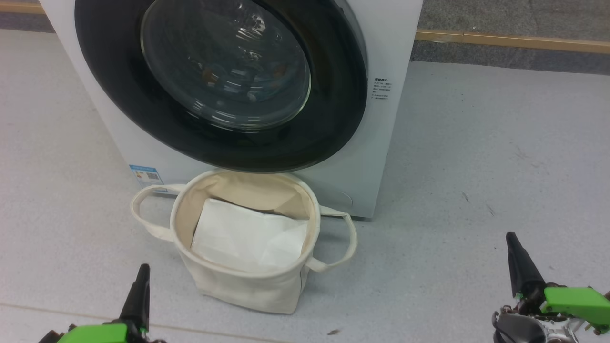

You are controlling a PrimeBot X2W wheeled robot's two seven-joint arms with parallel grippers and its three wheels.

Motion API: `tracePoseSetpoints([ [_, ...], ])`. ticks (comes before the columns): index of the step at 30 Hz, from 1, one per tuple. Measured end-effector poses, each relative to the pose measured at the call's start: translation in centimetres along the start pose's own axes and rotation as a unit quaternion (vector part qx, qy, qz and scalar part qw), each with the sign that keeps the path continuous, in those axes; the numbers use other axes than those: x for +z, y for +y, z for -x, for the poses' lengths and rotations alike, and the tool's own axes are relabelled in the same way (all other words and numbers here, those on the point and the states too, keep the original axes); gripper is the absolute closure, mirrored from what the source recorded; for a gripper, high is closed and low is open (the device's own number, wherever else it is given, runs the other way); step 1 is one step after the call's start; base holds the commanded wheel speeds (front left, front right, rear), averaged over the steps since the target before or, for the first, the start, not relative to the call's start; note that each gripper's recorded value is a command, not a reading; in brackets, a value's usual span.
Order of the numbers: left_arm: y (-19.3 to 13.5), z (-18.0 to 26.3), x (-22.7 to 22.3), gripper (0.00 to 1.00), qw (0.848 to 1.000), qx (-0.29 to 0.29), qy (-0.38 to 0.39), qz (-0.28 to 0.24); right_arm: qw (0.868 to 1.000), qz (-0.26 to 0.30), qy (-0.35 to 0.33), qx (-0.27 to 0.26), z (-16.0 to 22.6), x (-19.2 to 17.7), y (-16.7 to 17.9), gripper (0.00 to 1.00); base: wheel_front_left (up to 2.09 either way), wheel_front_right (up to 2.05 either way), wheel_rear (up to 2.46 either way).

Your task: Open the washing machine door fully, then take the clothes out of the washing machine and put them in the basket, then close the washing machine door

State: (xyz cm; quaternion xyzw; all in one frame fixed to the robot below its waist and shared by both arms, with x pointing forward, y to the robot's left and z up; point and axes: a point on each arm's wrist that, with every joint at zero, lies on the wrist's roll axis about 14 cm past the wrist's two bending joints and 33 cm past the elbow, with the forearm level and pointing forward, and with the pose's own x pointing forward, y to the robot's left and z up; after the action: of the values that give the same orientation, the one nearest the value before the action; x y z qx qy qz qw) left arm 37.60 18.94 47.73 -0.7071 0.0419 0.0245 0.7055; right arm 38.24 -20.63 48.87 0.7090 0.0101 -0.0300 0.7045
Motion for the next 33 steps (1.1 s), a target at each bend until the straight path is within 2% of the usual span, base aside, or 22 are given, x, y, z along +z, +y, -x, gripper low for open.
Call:
tracePoseSetpoints([
  [33, 0.00, 0.00, 0.00, 1.00, 1.000, 0.000, 0.000, 0.000, 1.000, 0.000, 0.000, 0.000, 0.00, 0.00, 0.00, 1.00, 0.00, 0.00, 0.00],
])
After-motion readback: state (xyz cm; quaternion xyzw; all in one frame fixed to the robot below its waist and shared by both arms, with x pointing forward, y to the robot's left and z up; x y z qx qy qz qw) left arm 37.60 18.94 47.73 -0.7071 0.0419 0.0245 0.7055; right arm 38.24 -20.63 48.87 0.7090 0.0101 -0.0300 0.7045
